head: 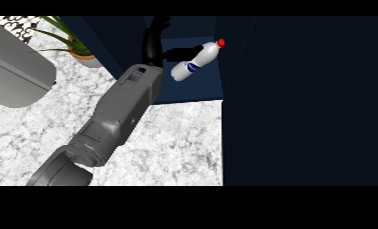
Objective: Pick up the bottled water, place it into the cabinet and close the cabinet
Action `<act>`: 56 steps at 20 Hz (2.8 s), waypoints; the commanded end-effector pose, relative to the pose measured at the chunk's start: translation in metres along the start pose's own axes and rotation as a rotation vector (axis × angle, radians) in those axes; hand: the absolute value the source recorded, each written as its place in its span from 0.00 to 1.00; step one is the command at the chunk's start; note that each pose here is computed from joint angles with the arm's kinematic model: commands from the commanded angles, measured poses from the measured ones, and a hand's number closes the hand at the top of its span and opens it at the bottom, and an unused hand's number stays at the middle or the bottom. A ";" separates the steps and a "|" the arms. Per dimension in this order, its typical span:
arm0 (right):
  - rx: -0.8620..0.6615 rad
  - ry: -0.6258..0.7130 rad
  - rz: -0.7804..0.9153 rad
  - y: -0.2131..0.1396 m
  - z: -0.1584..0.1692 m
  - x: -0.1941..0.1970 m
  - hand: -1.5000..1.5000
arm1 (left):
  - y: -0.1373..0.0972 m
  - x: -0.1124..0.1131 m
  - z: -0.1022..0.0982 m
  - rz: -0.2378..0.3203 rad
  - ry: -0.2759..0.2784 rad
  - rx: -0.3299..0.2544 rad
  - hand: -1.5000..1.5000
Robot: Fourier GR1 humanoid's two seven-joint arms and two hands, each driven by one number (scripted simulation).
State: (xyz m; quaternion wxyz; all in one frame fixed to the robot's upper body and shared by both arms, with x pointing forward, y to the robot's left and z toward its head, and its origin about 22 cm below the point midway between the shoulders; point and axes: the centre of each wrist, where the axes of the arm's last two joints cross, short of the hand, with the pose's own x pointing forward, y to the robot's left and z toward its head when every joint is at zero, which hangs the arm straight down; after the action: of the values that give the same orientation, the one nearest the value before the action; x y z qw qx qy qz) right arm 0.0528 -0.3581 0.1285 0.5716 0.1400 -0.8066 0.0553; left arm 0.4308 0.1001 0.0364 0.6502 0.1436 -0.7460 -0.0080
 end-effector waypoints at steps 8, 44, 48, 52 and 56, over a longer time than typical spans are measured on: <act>0.014 -0.021 0.017 0.013 -0.006 0.012 0.00 | -0.006 0.011 -0.004 0.116 -0.120 -0.044 0.00; -0.034 0.003 0.071 0.018 -0.008 0.021 0.00 | -0.021 -0.004 0.186 0.498 -0.135 -0.215 0.00; 0.037 0.021 0.078 0.022 -0.013 0.028 1.00 | 0.001 -0.012 0.214 0.545 -0.102 -0.306 1.00; 0.088 0.042 0.084 0.026 -0.021 0.022 1.00 | 0.025 -0.006 0.243 0.539 -0.122 -0.337 1.00; 0.188 0.079 0.041 0.036 -0.015 0.028 1.00 | 0.062 -0.015 0.235 0.490 -0.133 -0.329 1.00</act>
State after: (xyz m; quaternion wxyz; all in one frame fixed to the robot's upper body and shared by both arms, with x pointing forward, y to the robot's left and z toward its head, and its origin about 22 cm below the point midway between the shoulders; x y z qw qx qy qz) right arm 0.0599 -0.3507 0.1321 0.5950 0.1708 -0.7815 0.0783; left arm 0.2008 0.1007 -0.0078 0.5967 -0.1546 -0.7870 0.0265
